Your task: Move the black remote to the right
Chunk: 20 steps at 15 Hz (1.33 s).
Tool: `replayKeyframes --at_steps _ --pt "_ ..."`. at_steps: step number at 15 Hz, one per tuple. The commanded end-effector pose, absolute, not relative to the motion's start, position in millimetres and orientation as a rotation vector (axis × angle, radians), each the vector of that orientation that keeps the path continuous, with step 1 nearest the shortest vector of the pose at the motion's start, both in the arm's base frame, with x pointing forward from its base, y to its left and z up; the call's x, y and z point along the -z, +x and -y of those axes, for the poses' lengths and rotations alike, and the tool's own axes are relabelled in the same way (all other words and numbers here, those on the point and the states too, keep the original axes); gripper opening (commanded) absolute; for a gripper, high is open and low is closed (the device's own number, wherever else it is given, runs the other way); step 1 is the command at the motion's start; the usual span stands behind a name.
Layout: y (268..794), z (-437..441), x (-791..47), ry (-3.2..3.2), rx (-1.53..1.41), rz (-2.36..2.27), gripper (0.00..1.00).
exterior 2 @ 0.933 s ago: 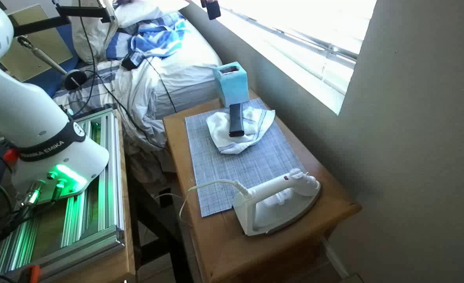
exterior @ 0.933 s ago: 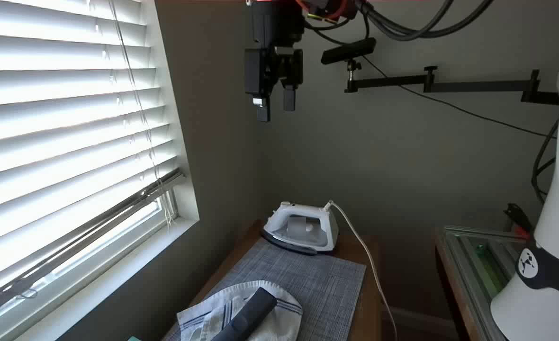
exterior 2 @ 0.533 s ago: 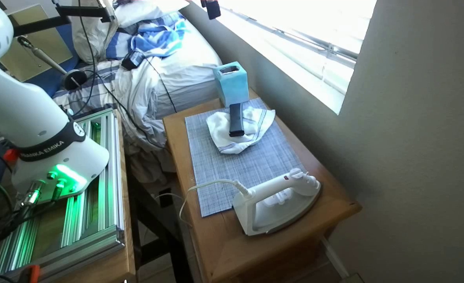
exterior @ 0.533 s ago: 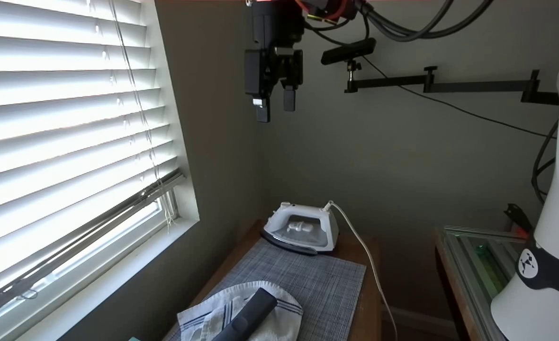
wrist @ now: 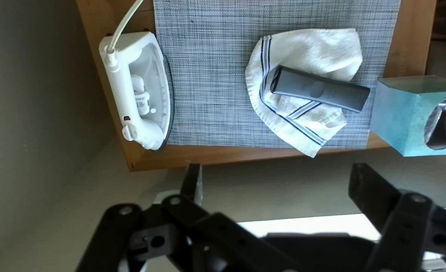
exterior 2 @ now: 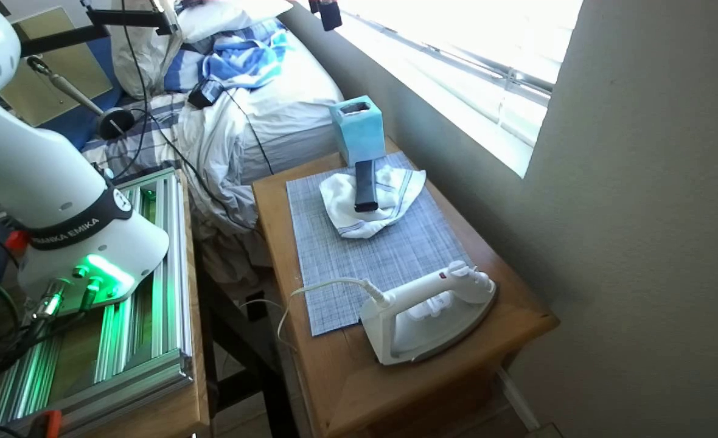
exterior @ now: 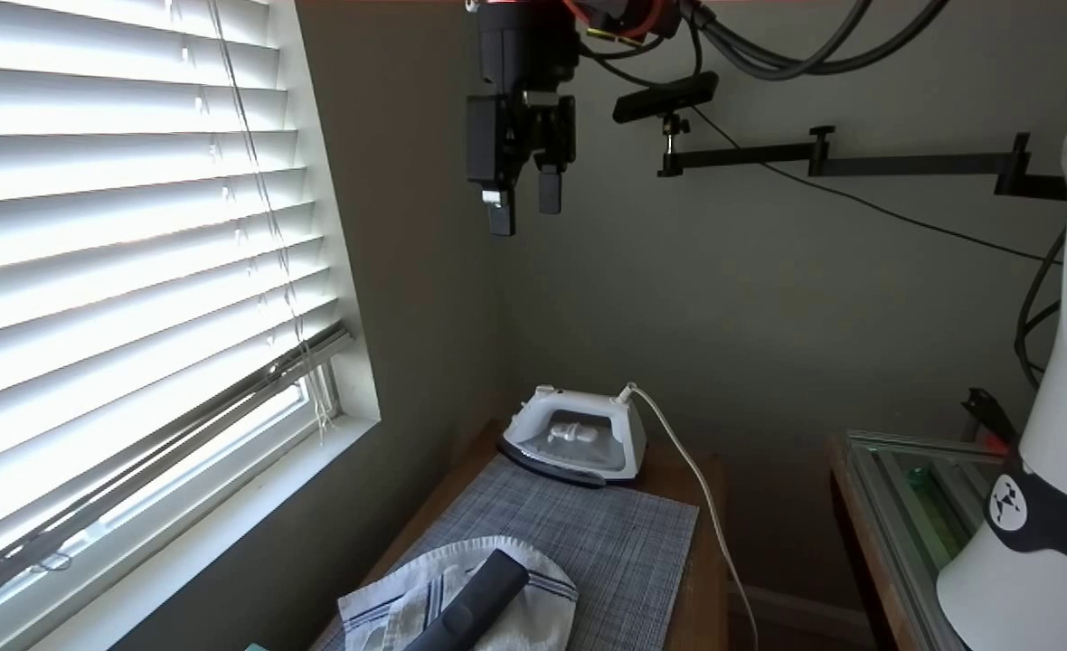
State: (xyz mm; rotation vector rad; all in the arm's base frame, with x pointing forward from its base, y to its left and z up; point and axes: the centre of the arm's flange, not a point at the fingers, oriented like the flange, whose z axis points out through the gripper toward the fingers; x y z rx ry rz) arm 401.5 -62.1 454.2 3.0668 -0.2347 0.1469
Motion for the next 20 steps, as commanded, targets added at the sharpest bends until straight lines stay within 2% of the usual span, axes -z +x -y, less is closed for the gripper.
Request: replayKeyframes --at_steps 1,10,13,14,20 --pt "401.3 32.8 -419.8 3.034 -0.087 -0.051 1.0" --pt "426.4 -23.8 -318.5 2.748 0.061 -0.624 1.0" --pt "434.9 -20.7 -293.1 2.611 0.112 -0.684 1.0" --pt "415.1 -23.1 -310.4 2.682 0.103 -0.668 1.0" --pt "428.7 -28.6 -271.3 2.614 0.228 -0.782 1.0"
